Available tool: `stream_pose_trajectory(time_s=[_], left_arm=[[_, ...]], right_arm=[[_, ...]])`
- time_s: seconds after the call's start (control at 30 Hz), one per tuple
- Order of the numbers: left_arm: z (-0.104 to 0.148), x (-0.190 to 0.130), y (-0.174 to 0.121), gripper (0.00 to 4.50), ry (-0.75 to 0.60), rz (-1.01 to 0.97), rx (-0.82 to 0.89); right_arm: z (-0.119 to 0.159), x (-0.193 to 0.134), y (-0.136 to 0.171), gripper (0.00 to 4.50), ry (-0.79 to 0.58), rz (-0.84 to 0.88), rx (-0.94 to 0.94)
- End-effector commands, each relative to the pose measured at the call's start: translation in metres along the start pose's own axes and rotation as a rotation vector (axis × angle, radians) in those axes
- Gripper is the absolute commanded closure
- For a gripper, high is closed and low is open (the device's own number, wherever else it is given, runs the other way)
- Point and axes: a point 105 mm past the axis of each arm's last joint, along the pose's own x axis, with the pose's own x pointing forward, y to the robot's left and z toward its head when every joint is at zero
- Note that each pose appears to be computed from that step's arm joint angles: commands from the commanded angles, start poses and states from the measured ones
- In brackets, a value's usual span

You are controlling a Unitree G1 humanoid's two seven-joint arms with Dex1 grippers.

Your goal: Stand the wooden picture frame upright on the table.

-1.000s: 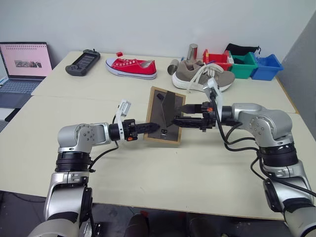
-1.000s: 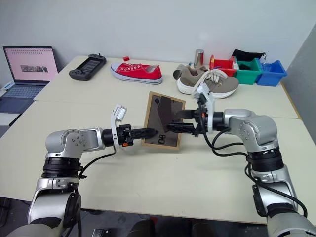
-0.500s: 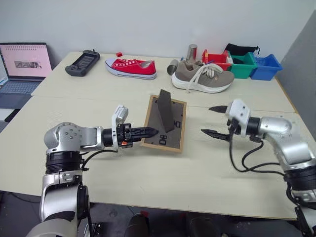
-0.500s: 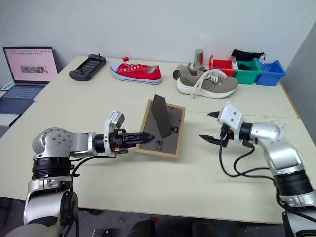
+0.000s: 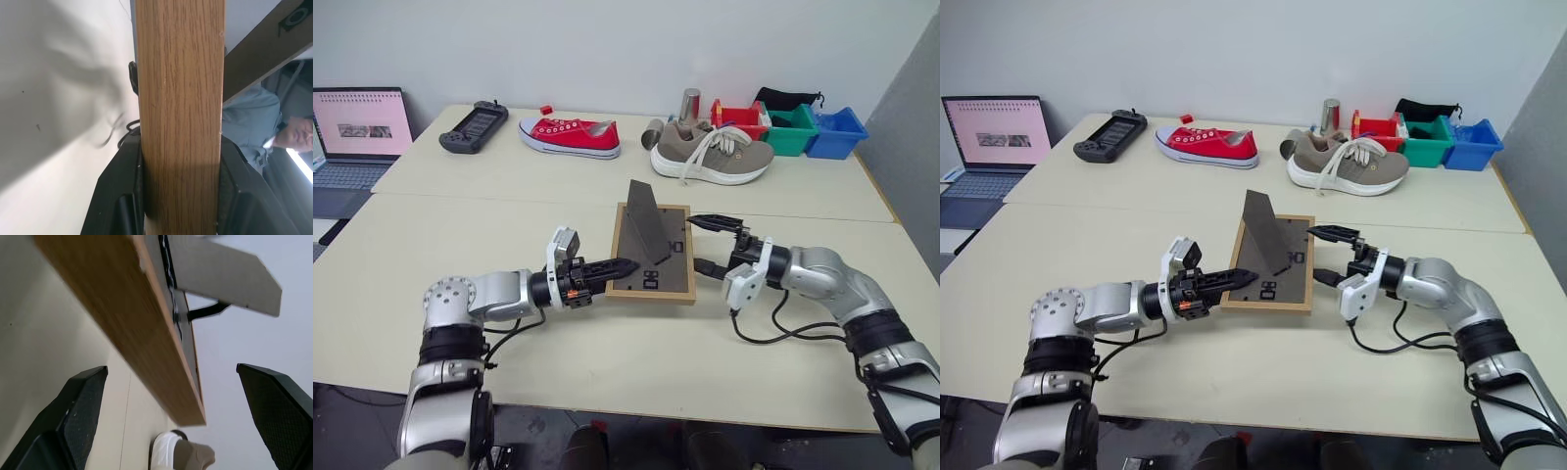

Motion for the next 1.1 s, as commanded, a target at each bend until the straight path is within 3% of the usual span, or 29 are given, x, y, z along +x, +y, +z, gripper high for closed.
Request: stream_pose_trajectory(time_s=[0.03,0.23,0.63,1.1], left_arm=[[-0.007,0.005,-0.010,3.14,-0.013,-0.035,0.036],[-0.011,0.006,-0.010,3.14,-0.037,-0.045,0.045],[-0.016,0.007,-0.012,3.14,-0.021,-0.051,0.058],[-0.018,0.000,-0.014,3.14,-0.025,-0.051,0.081]], right_arm=[[0.008,0.014,-0.014,0.02,-0.062,-0.043,-0.066],[0.004,0.022,-0.007,0.02,-0.061,-0.021,-0.064],[-0.010,0.018,-0.003,2.11,0.003,-0.015,-0.063],[-0.017,0.005,-0.021,2.38,0.039,-0.064,-0.175]])
